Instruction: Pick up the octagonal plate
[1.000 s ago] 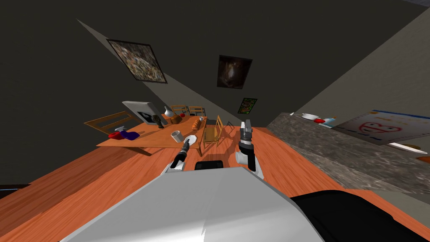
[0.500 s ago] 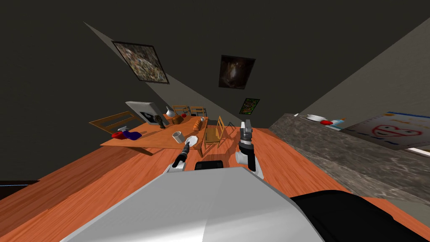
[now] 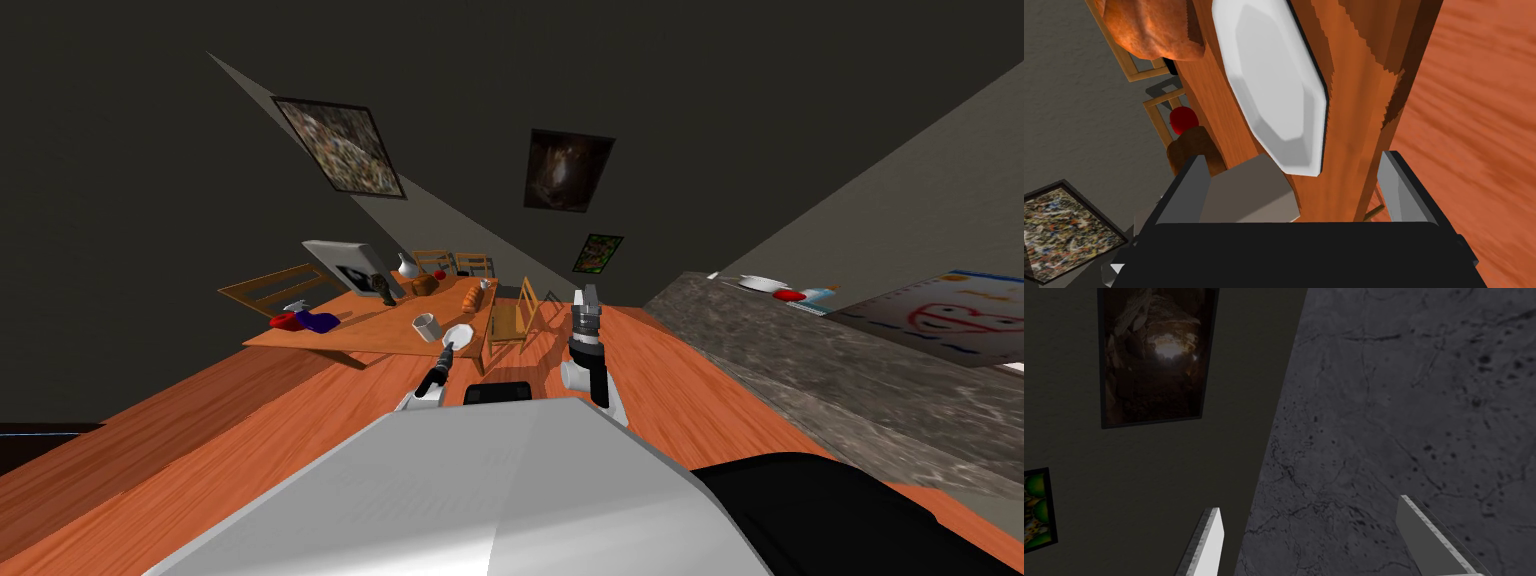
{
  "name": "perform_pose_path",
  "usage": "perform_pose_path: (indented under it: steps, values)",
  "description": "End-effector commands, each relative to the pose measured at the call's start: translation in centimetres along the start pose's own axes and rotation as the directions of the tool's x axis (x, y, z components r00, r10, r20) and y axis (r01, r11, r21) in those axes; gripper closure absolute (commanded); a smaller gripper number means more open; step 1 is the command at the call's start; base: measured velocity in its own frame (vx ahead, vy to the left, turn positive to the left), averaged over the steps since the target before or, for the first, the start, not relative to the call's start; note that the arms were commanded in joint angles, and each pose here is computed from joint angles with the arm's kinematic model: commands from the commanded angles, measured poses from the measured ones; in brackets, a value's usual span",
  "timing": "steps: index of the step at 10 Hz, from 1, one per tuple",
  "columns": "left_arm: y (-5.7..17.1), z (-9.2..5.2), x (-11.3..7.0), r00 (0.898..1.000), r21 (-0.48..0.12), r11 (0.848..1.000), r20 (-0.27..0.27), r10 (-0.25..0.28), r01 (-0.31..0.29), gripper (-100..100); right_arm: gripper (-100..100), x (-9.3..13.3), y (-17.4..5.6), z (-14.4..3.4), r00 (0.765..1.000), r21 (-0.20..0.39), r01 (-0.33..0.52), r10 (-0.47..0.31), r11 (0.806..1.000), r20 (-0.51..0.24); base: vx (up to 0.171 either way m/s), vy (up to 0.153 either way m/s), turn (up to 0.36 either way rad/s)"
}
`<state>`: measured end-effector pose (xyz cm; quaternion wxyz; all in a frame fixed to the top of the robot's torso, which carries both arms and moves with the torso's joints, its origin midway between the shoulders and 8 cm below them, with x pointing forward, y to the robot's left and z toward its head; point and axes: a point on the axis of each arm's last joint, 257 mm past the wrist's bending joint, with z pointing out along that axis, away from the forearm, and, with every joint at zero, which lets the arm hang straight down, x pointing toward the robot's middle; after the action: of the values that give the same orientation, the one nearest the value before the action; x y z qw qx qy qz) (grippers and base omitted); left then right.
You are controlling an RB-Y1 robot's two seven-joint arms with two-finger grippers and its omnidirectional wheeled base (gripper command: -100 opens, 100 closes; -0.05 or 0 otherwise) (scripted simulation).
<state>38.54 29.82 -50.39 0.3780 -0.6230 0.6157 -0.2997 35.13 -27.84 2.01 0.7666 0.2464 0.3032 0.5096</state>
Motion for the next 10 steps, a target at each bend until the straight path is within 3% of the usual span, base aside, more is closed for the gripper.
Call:
perform_pose_path:
  steps: [1, 2, 3, 4, 7, 8, 10]
  values:
    - [1.2, 0.2, 0.9, 1.000, -0.030, 0.999, -0.005, -0.017, 0.017, -100, 0, 0.0, 0.0, 0.0, 1.000, 0.000, 0.000, 0.000, 1.000, 0.000, 0.012, 0.014, 0.014]
    - [0.6, 0.2, 0.5, 1.000, -0.016, 1.000, -0.003, -0.010, 0.010, -100, 0, 0.0, 0.0, 0.0, 1.000, 0.000, 0.000, 0.000, 1.000, 0.000, 0.006, 0.007, 0.002]
    - [0.7, 0.3, 0.6, 1.000, -0.019, 1.000, -0.003, -0.011, 0.010, 0, 0, 0.0, 0.0, 0.0, 1.000, 0.000, 0.000, 0.000, 1.000, 0.000, 0.000, 0.000, 0.000]
    - [1.2, 0.3, 0.6, 1.000, -0.018, 1.000, -0.003, -0.010, 0.010, -100, 0, 0.0, 0.0, 0.0, 1.000, 0.000, 0.000, 0.000, 1.000, 0.000, 0.047, 0.003, 0.002]
    - [1.7, 0.3, 0.8, 1.000, -0.020, 1.000, -0.004, -0.010, 0.010, -100, 0, 0.0, 0.0, 0.0, 1.000, 0.000, 0.000, 0.000, 1.000, 0.000, 0.067, 0.004, 0.001]
    - [1.7, 0.3, 0.8, 1.000, -0.018, 1.000, -0.004, -0.010, 0.010, 100, 0, 0.0, 0.0, 0.0, 1.000, 0.000, 0.000, 0.000, 1.000, 0.000, -0.001, -0.002, 0.011]
    - [3.0, 0.0, 0.7, 1.000, -0.045, 0.999, -0.002, -0.011, 0.011, 100, 0, 0.0, 0.0, 0.0, 1.000, 0.000, 0.000, 0.000, 1.000, 0.000, -0.007, -0.002, 0.010]
